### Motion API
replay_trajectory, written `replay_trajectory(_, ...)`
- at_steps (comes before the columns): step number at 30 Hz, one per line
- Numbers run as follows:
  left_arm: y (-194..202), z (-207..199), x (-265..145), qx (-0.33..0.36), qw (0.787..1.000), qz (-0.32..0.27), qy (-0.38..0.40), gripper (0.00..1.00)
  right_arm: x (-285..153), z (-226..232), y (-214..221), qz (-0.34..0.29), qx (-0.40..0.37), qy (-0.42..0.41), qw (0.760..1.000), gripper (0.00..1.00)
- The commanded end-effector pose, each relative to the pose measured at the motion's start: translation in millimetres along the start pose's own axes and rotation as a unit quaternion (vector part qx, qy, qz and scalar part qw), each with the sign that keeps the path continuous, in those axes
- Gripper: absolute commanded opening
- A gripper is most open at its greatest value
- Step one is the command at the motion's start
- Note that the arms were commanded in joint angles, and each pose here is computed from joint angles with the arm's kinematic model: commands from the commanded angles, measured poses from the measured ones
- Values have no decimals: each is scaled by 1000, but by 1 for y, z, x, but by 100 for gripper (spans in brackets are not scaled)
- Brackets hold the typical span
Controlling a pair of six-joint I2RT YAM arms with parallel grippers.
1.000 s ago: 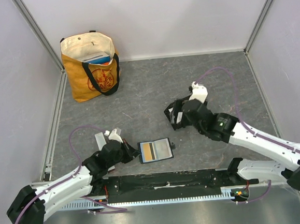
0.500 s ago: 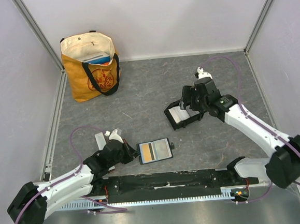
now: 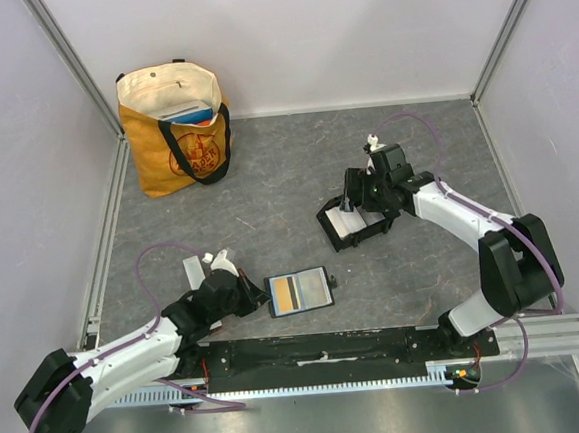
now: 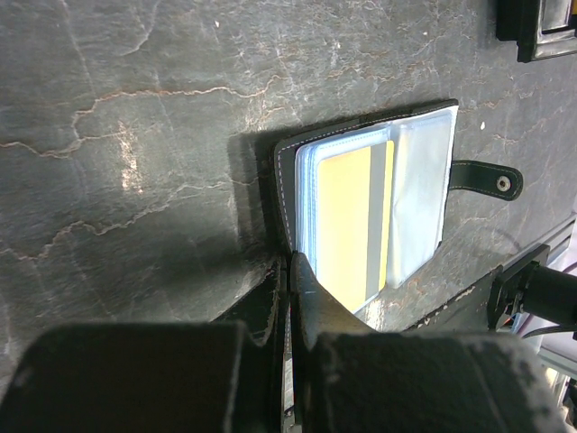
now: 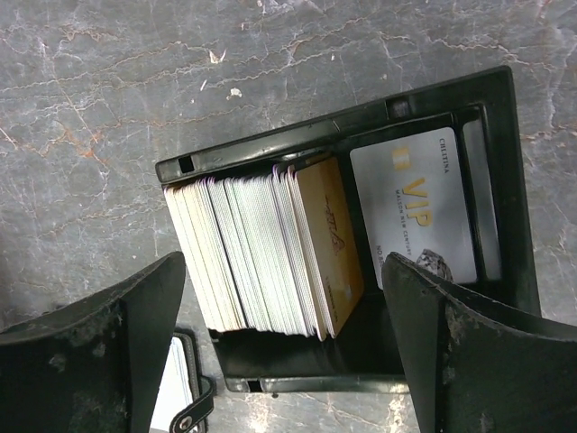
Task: Put the credit cards into the card holder
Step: Pick up the credit card from the storage box.
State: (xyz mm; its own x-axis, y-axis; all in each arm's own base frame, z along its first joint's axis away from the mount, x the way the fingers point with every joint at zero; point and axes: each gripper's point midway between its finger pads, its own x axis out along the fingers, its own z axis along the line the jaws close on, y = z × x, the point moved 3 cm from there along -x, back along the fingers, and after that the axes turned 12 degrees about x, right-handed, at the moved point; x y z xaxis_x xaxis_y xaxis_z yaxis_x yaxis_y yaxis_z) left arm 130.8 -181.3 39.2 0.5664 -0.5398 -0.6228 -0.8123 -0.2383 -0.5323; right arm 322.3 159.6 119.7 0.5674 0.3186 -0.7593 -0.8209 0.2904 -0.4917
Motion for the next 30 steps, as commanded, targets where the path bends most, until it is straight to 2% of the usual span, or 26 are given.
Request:
replay_trajectory(1,-11,-13,0,-12,1000,-21,18,2,6,15,-20,-14,-15,-45,999,96)
replay_trajectory(12,-12,-13,-1,-14,999,-22,19,2,28,15,-7,27,-13,-66,997,96)
replay_trajectory(19,-11,-12,-1,-12,1000,-22,18,2,24,17,-6,29,-9,-83,996,95)
replay_trajectory(30,-12,-12,-1,-13,1000,-22,18,2,19,17,-5,38,-1,-100,994,82)
